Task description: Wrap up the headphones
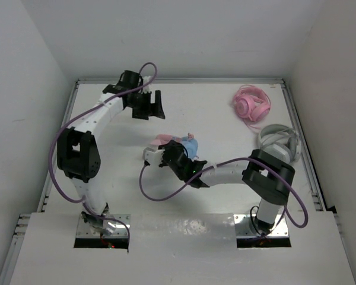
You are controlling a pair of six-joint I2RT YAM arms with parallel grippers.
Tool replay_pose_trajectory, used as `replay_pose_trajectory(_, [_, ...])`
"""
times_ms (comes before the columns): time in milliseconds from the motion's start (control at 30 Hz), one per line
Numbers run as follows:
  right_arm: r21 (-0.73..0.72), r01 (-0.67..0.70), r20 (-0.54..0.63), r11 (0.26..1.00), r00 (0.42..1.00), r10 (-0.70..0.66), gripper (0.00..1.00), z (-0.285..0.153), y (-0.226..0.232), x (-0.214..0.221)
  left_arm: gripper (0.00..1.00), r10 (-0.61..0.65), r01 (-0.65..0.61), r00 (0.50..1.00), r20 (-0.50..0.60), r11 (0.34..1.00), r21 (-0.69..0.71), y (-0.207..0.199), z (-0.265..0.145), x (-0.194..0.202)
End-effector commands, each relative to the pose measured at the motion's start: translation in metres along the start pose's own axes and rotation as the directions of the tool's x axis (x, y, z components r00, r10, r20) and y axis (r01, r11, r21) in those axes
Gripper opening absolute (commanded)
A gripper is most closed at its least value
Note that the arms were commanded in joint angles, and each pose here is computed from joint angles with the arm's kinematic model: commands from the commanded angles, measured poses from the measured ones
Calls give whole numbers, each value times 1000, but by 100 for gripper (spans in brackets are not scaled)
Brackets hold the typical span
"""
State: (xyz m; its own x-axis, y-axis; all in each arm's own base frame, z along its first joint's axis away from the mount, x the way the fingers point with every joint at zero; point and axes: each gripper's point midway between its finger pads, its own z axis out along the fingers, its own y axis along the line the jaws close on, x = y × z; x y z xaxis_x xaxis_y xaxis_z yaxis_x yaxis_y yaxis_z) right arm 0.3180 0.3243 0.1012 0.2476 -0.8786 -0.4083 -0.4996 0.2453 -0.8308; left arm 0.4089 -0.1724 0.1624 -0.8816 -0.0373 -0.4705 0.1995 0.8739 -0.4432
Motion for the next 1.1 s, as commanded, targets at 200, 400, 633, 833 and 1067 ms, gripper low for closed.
replay_pose_trajectory(200, [-235, -20, -95, 972, 995, -3, 0, 0, 89, 38, 81, 134, -142, 979, -153, 989, -48, 2, 11, 46])
replay_pose_trajectory(400, [-262, -15, -108, 965, 994, -14, 0, 4, 109, 40, 81, 162, -193, 953, -258, 976, -102, 22, 14, 90])
replay_pose_trajectory(633, [-313, -14, -107, 950, 994, -20, 0, -1, 125, 37, 81, 227, -249, 949, -217, 965, -83, 8, 60, 101])
replay_pose_trajectory(833, [-335, -26, -93, 942, 996, -5, 0, -2, 129, 34, 73, 210, -246, 952, -223, 958, -147, 25, 83, 109])
replay_pose_trajectory(1067, [-353, -37, -87, 935, 996, 7, 0, -3, 132, 29, 29, 209, -253, 946, -248, 955, -157, 36, 110, 113])
